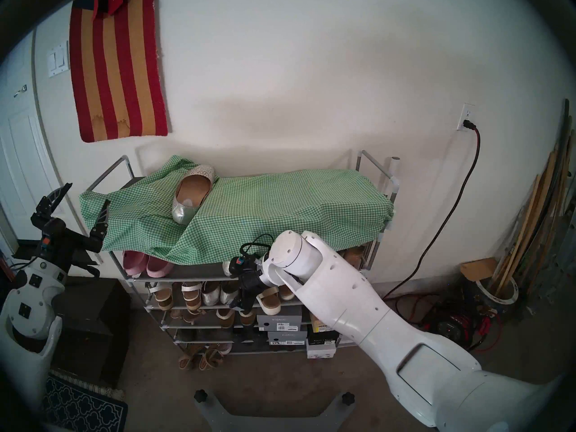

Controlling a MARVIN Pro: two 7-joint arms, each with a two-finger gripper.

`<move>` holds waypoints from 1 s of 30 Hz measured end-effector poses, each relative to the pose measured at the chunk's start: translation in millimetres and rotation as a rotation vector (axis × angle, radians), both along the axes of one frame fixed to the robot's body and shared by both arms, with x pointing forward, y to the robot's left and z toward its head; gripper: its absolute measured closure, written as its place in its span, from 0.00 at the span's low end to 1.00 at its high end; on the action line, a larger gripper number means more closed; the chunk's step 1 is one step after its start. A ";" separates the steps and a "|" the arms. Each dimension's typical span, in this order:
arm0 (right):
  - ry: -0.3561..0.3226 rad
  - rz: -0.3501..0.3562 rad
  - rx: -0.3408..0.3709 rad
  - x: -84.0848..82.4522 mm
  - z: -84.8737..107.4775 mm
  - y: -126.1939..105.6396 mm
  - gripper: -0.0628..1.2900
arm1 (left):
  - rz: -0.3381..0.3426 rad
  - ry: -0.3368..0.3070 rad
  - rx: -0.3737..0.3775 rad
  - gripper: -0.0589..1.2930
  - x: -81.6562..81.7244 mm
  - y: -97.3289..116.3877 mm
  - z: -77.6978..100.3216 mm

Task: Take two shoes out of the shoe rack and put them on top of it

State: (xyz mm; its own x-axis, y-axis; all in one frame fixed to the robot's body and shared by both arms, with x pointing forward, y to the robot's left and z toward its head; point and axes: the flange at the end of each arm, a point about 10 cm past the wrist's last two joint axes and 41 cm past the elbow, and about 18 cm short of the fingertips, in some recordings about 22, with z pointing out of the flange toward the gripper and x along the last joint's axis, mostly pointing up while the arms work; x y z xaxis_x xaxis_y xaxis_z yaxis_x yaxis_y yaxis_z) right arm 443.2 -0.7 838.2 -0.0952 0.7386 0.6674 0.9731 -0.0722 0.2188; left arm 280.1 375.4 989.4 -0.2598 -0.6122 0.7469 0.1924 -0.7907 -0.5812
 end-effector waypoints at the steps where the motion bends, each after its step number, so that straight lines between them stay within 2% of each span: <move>1: -0.003 -0.005 -0.001 3.6 -1.8 2.1 0.04 | 0.000 0.000 0.000 0.02 0.0 0.0 0.0; 8: -0.024 -0.020 -0.015 22.9 -10.1 16.0 0.04 | 0.000 0.000 0.000 0.02 0.0 0.0 0.0; 19: -0.045 -0.024 -0.049 44.2 -24.9 27.4 0.04 | -0.001 0.000 0.000 0.02 -0.1 -0.1 0.0; 30: -0.048 -0.038 -0.023 58.1 -30.6 30.3 0.04 | 0.000 0.000 0.000 0.02 -0.1 -0.1 -0.1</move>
